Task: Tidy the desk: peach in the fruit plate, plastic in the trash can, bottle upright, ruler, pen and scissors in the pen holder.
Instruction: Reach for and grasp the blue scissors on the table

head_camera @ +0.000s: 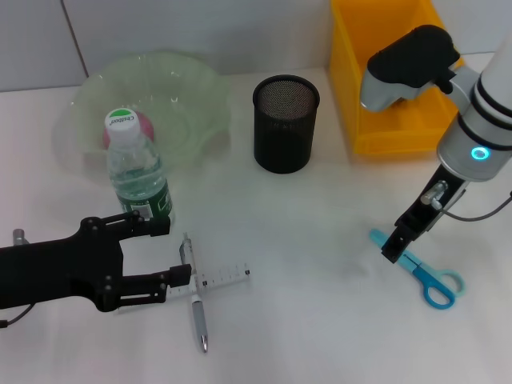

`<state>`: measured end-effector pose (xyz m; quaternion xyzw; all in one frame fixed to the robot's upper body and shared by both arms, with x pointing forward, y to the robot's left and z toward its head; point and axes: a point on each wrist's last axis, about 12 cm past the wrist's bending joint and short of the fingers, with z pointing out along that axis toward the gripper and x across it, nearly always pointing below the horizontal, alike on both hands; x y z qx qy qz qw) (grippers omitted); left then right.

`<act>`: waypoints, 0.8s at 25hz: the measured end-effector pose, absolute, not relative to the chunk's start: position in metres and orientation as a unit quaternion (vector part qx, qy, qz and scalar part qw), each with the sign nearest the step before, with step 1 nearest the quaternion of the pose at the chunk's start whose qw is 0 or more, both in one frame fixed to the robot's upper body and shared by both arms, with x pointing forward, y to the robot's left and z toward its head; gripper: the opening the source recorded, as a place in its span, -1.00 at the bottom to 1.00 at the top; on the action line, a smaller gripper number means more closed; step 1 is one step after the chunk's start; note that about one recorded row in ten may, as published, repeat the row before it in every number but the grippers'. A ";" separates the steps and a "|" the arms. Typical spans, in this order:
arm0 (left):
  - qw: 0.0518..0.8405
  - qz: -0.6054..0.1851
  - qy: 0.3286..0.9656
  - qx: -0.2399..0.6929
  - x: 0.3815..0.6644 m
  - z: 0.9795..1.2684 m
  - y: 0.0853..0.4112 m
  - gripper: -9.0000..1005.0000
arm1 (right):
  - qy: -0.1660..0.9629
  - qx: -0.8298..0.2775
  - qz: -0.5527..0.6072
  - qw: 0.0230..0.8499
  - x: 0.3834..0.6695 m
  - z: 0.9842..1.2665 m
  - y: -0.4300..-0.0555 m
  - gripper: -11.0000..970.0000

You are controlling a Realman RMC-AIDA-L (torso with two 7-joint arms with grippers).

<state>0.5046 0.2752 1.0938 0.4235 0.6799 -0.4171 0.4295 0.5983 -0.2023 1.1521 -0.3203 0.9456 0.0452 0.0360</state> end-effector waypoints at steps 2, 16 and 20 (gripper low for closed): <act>0.430 -0.417 0.680 0.424 0.505 1.094 0.275 0.62 | 0.946 -0.320 0.046 0.035 0.599 1.151 -0.202 0.69; 0.430 -0.417 0.679 0.424 0.505 1.094 0.275 0.62 | 0.942 -0.332 0.037 0.029 0.601 1.135 -0.197 0.69; 0.430 -0.417 0.680 0.424 0.505 1.094 0.275 0.62 | 0.940 -0.340 0.031 0.026 0.600 1.133 -0.193 0.69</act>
